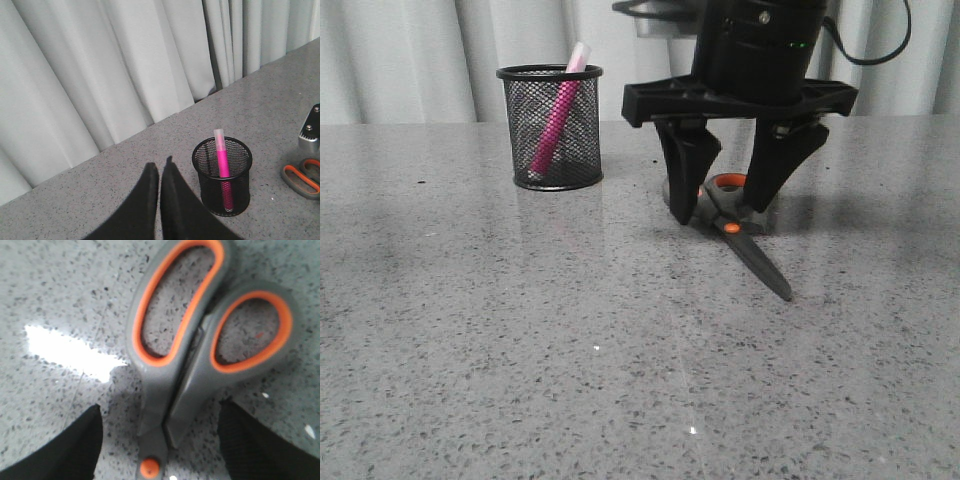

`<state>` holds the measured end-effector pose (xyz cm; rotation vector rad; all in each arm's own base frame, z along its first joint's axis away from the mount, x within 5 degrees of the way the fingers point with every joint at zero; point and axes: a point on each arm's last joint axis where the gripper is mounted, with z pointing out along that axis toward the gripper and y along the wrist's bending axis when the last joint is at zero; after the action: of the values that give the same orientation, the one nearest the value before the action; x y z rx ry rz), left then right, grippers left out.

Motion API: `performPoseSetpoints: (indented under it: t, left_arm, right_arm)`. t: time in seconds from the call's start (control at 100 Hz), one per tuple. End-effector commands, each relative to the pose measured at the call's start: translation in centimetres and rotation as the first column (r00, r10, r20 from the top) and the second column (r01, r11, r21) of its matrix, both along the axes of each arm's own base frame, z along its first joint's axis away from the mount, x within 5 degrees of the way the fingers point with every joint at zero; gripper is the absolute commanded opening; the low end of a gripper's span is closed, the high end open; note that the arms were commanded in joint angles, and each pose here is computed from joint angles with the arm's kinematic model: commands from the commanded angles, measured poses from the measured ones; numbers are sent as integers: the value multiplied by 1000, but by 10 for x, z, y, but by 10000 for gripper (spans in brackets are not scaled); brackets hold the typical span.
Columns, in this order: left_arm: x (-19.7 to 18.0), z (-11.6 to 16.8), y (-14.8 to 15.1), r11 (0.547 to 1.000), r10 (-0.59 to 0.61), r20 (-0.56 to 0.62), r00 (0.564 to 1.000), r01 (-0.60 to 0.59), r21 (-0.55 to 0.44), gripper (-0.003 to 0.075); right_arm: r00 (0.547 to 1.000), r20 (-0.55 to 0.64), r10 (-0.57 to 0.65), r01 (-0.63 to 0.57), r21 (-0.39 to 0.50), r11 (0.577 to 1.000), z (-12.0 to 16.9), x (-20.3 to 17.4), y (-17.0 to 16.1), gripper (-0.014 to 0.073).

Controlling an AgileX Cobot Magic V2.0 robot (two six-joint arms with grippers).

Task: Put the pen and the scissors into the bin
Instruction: 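Grasp the scissors by the handles with the right gripper and lift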

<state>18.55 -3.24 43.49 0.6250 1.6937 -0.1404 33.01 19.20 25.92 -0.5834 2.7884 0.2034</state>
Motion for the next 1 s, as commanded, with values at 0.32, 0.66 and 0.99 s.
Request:
performPoseSetpoints:
  t: [0.32,0.66,0.99]
  left_arm:
    - [-4,16,0,998,23,71,997,-18,-67,-19]
    - [-4,16,0,998,23,71,997,-18,-67,-19]
    - [-4,16,0,998,25,72,997,-20,-68,-19]
  right_arm:
    - [994,111,-9,5,34,999,16,9,2,420]
    - [995,96,-8,6,26,1000,13,9,2,-10]
    - [984,176,-10,0,57,998,27,1,-3,-76]
